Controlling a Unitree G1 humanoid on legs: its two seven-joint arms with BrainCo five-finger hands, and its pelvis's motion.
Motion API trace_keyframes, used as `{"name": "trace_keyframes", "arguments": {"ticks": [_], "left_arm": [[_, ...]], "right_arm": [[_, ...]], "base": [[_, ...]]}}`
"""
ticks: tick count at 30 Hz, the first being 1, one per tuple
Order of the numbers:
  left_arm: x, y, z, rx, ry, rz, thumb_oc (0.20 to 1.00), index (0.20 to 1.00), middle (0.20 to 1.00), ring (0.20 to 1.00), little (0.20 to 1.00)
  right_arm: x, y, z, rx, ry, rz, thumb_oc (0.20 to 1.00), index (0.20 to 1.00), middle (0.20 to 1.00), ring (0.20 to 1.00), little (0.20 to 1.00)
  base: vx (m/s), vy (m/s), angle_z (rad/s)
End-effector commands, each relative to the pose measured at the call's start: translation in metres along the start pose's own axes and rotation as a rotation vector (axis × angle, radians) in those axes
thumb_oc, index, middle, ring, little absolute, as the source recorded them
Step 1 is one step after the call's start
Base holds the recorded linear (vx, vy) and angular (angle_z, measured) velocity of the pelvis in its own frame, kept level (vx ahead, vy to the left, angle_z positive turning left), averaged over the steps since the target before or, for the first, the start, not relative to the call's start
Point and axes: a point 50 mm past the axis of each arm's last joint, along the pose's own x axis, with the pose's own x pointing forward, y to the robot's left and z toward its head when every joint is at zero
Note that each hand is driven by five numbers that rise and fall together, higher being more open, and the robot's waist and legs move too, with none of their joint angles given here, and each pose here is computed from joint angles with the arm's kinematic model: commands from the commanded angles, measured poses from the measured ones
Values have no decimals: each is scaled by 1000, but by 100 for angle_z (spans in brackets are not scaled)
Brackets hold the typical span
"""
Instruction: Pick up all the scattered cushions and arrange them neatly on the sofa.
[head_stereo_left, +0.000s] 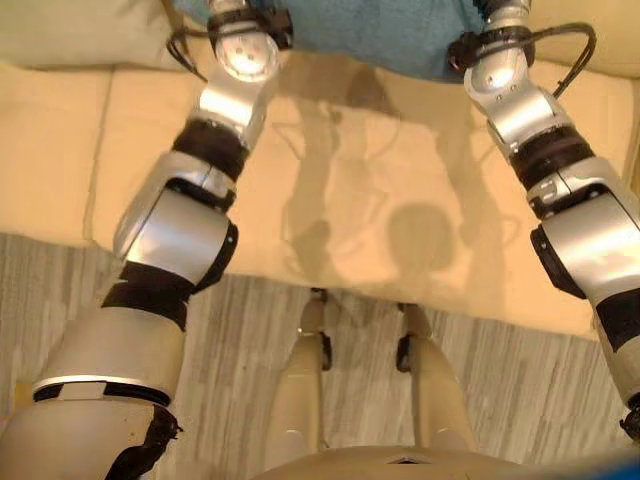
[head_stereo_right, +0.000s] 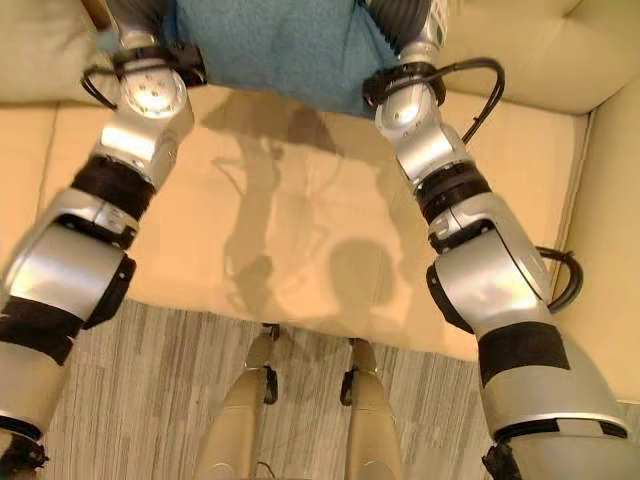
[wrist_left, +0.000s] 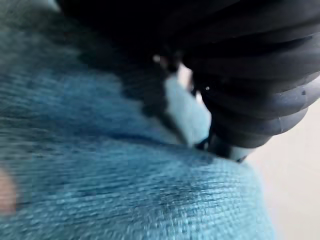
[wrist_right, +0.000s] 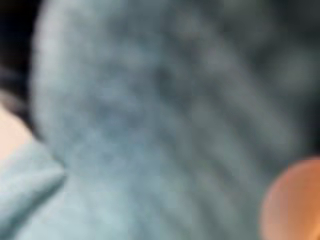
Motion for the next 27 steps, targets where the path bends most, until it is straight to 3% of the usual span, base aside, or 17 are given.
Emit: {"name": "trace_keyframes", "arguments": {"ticks": [1,9,10,11,12,15,17,20,22,25,27], "left_arm": [[-4,-43,64,-136,-160,-232,200,200,200,200,200],[0,-36,45,-134,-68,-241,200,200,200,200,200],[-5,-41,38,-162,-40,-257,256,256,256,256,256],[-5,-41,38,-162,-40,-257,470,470,470,470,470],[-11,-47,30,-174,-5,-268,1000,1000,1000,1000,1000],[-18,-55,21,-185,35,-294,1000,1000,1000,1000,1000],[-21,-58,16,-187,54,-313,1000,1000,1000,1000,1000],[-23,-59,13,-190,67,-318,1000,1000,1000,1000,1000],[-24,-58,5,-182,90,-318,1000,1000,1000,1000,1000],[-24,-55,2,-183,100,-310,1000,1000,1000,1000,1000],[-22,-47,-6,-197,131,-284,1000,1000,1000,1000,1000]], "right_arm": [[6,18,74,181,-201,133,200,200,200,200,200],[8,22,62,145,-124,188,200,200,200,200,200],[8,22,57,140,-96,191,200,200,200,200,200],[8,22,57,140,-96,191,200,200,200,200,200],[10,20,51,119,-68,180,200,200,200,200,200],[13,15,42,46,-36,184,200,200,200,200,200],[16,9,35,6,-13,170,501,501,501,501,501],[18,1,28,-15,9,147,548,548,548,548,548],[19,-7,17,-22,43,123,652,652,652,652,652],[20,-10,12,-50,51,121,689,689,689,689,689],[18,-14,0,-71,83,115,915,915,915,915,915]], "base": [[3,-10,4],[5,7,1],[1,3,4],[0,0,0],[0,0,0],[0,0,0],[0,0,0],[0,0,0],[0,0,0],[0,0,0],[0,0,0]]}}
